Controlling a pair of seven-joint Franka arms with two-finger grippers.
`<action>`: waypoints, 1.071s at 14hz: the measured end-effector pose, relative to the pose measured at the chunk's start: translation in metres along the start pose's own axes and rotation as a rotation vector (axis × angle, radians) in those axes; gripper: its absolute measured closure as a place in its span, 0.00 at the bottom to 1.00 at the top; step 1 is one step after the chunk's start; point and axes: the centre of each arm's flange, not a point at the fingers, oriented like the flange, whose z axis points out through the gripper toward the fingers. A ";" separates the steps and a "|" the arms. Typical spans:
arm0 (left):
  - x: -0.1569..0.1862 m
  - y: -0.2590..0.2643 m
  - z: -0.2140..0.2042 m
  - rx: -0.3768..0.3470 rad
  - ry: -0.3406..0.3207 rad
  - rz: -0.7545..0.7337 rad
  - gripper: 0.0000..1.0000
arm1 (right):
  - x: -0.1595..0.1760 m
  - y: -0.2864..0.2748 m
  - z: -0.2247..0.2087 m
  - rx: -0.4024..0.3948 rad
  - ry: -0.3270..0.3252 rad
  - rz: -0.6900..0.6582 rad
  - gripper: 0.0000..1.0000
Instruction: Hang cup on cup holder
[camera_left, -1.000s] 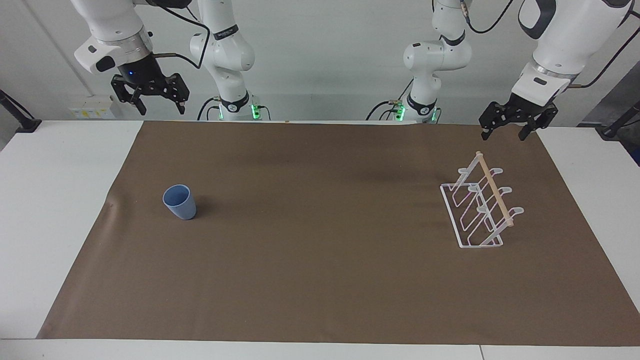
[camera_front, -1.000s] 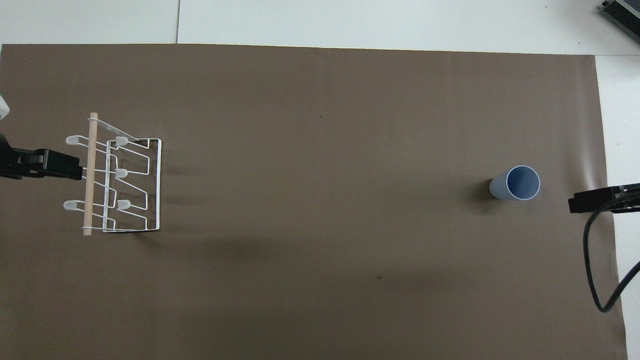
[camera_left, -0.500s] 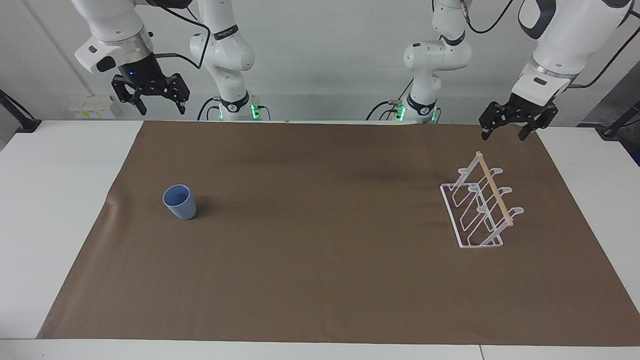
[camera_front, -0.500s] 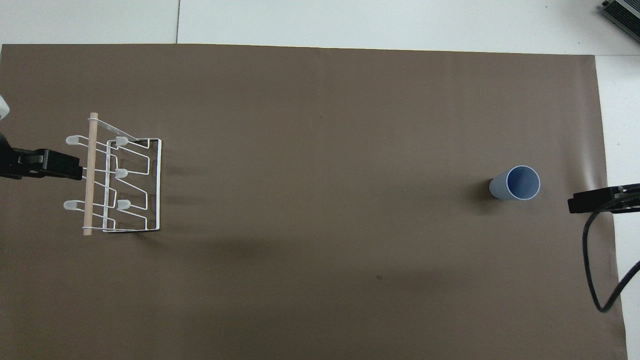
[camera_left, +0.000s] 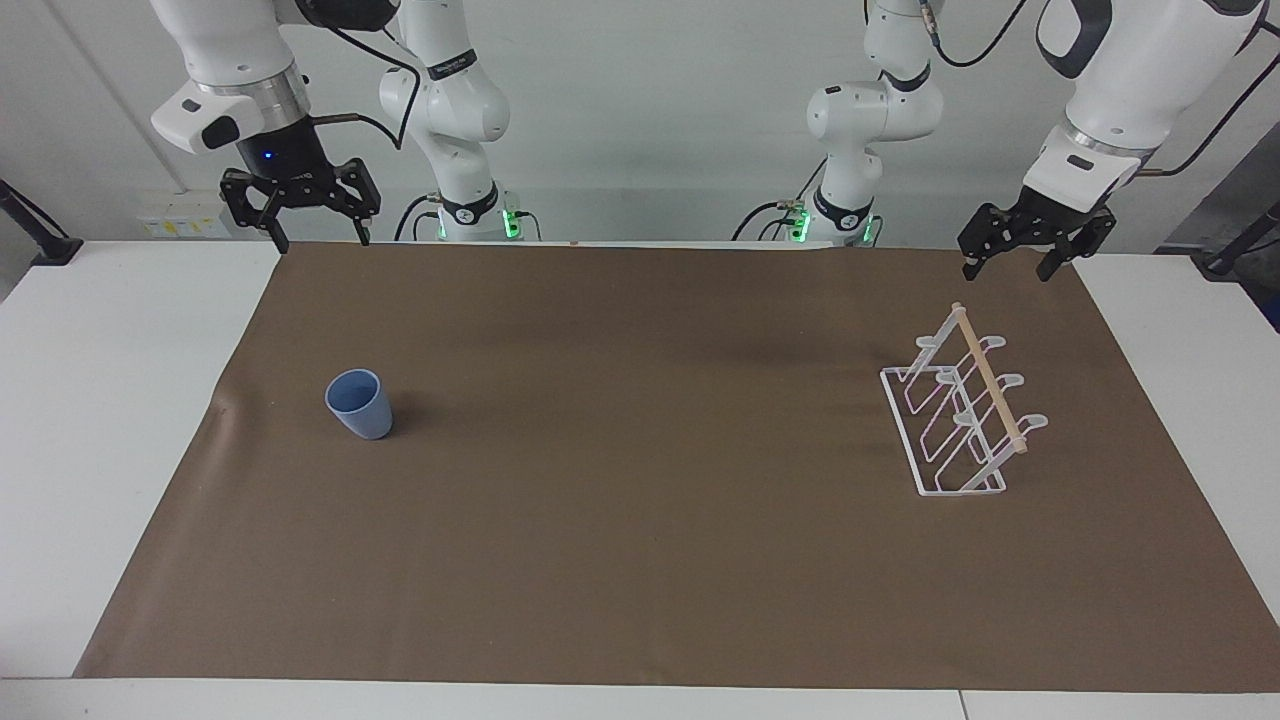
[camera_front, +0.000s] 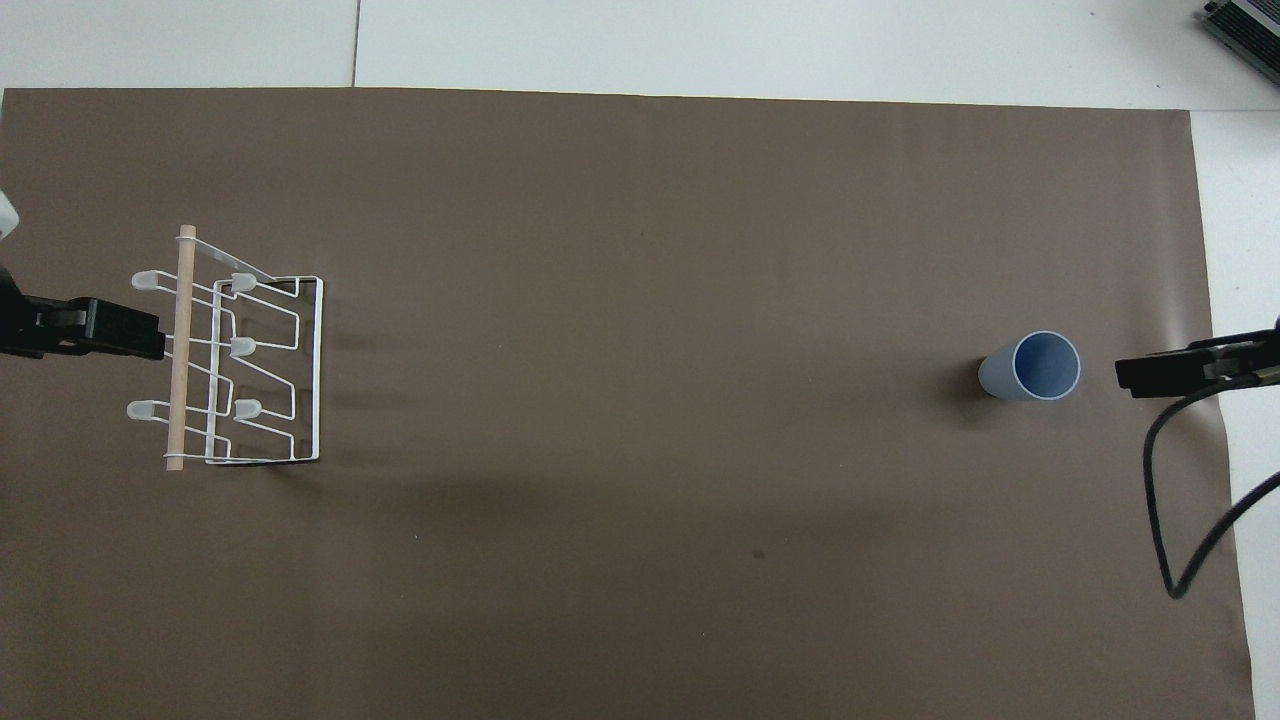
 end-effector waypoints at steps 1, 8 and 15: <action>0.000 0.000 0.000 0.000 0.000 0.000 0.00 | 0.004 -0.007 0.017 0.001 0.006 -0.016 0.00; 0.000 0.000 0.000 0.000 0.000 0.000 0.00 | 0.010 0.000 0.175 0.039 -0.012 -0.010 0.00; 0.000 0.000 0.000 0.000 0.000 0.000 0.00 | 0.019 0.013 0.248 0.083 -0.040 0.013 0.00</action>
